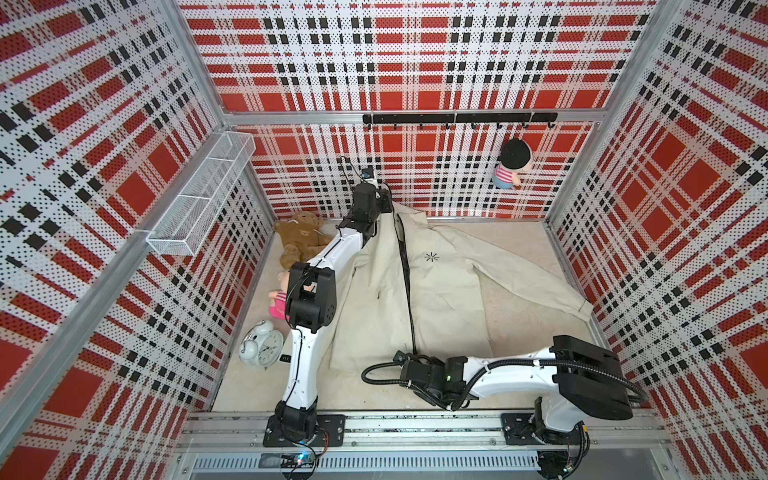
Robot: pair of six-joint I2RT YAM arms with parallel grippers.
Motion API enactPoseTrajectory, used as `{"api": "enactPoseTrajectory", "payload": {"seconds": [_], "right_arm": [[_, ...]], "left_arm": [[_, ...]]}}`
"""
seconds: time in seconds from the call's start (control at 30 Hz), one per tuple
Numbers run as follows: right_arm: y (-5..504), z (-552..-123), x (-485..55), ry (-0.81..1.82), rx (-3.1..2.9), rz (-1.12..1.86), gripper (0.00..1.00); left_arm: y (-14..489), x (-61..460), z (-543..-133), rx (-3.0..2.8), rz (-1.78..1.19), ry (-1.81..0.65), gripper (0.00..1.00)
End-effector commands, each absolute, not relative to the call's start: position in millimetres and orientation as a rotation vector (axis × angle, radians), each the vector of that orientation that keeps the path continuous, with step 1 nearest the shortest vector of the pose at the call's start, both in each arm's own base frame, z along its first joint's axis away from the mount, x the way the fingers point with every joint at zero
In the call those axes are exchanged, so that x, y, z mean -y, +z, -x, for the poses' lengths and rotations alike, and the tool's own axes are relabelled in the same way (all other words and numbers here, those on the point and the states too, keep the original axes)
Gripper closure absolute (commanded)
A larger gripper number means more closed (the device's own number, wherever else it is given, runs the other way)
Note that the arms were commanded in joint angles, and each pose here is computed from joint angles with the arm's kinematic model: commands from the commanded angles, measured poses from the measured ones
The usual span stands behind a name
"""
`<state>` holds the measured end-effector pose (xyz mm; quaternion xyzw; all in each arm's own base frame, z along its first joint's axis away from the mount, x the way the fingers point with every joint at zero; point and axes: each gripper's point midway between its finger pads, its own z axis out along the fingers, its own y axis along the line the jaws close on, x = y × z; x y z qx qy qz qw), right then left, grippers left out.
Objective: Unzip the jacket
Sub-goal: Unzip the zipper on the jacket.
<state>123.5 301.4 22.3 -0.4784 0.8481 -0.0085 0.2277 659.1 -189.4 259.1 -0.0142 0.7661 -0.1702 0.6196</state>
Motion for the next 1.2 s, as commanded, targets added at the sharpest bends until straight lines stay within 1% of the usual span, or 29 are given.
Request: {"api": "enactPoseTrajectory", "payload": {"seconds": [0.0, 0.3, 0.47, 0.53, 0.57, 0.6, 0.63, 0.67, 0.7, 0.73, 0.83, 0.9, 1.0, 1.07, 1.17], "right_arm": [[19, -104, -288, -0.025, -2.412, 1.323, 1.0], [10, -76, -276, -0.008, -2.467, 1.326, 1.0], [10, -78, -270, -0.04, -2.467, 1.298, 1.0], [15, -85, -268, -0.066, -2.464, 1.228, 1.0], [18, -88, -268, -0.078, -2.456, 1.205, 1.0], [23, -95, -269, -0.099, -2.445, 1.163, 0.82], [26, -99, -270, -0.102, -2.446, 1.137, 0.7], [30, -102, -273, -0.087, -2.451, 1.111, 0.61], [35, -106, -277, -0.075, -2.448, 1.08, 0.54], [43, -112, -281, -0.063, -2.438, 1.026, 0.46], [66, -128, -290, 0.035, -2.432, 0.906, 0.36], [85, -139, -296, 0.16, -2.438, 0.825, 0.33], [112, -162, -294, 0.324, -2.43, 0.662, 0.3], [128, -191, -274, 0.403, -2.446, 0.455, 0.29], [141, -235, -230, 0.453, -2.453, 0.131, 0.28]], "left_arm": [[283, 177, -668, -1.671, 0.073, -0.325, 1.0], [267, 175, -671, -1.681, 0.069, -0.283, 1.0], [266, 176, -671, -1.681, 0.059, -0.284, 1.0], [269, 178, -667, -1.674, 0.042, -0.296, 1.0], [271, 178, -665, -1.666, 0.039, -0.299, 0.97], [275, 176, -662, -1.659, 0.034, -0.304, 0.83], [280, 176, -658, -1.65, 0.026, -0.312, 0.69], [286, 174, -653, -1.641, 0.027, -0.312, 0.5], [289, 173, -648, -1.634, 0.017, -0.318, 0.28], [296, 171, -640, -1.618, 0.008, -0.325, 0.01], [325, 163, -607, -1.547, -0.014, -0.317, 0.02], [344, 156, -582, -1.517, -0.019, -0.31, 0.02], [359, 152, -544, -1.509, -0.07, -0.336, 0.02], [362, 150, -514, -1.523, -0.11, -0.345, 0.02], [340, 141, -484, -1.625, -0.055, -0.285, 0.02]]}}
